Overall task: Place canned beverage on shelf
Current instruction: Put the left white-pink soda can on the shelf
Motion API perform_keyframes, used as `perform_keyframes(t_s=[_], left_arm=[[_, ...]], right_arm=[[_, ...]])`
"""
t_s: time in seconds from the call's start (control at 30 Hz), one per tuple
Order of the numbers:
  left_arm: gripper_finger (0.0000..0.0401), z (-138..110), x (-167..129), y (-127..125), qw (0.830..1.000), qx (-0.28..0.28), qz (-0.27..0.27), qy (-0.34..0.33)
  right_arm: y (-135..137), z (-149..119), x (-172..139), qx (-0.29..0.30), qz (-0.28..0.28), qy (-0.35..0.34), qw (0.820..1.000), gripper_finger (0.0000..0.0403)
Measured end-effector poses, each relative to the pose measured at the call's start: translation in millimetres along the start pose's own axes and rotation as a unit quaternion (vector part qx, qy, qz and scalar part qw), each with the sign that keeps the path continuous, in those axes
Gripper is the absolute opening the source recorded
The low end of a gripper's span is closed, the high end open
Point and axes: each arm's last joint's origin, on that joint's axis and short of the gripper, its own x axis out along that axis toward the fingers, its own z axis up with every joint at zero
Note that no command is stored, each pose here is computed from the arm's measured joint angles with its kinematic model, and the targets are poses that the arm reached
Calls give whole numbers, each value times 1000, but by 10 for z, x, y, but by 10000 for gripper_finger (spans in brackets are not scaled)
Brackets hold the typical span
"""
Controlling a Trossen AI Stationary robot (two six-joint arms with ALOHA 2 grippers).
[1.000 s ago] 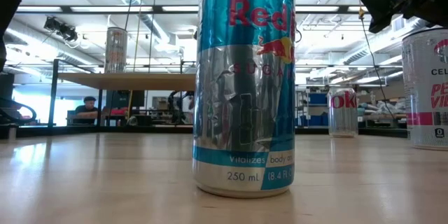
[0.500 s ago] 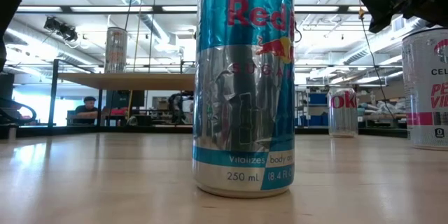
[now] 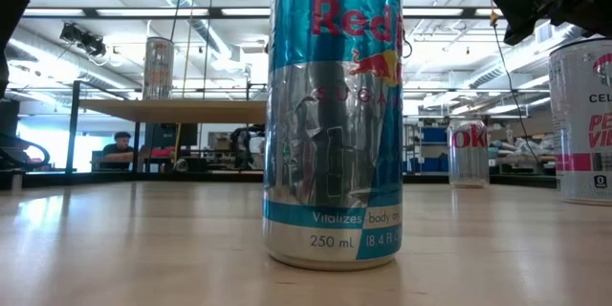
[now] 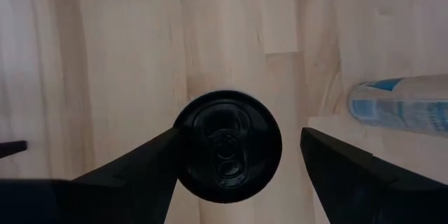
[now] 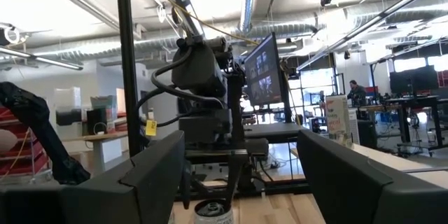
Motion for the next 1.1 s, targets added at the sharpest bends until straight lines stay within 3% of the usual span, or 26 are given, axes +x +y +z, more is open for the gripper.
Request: perform_keyframes(t_s=[1.1], left_arm=[[300,5,-36,-8,1000,-3,23,6]], right_arm=[[0,-1,0,0,0,0,1000,285]])
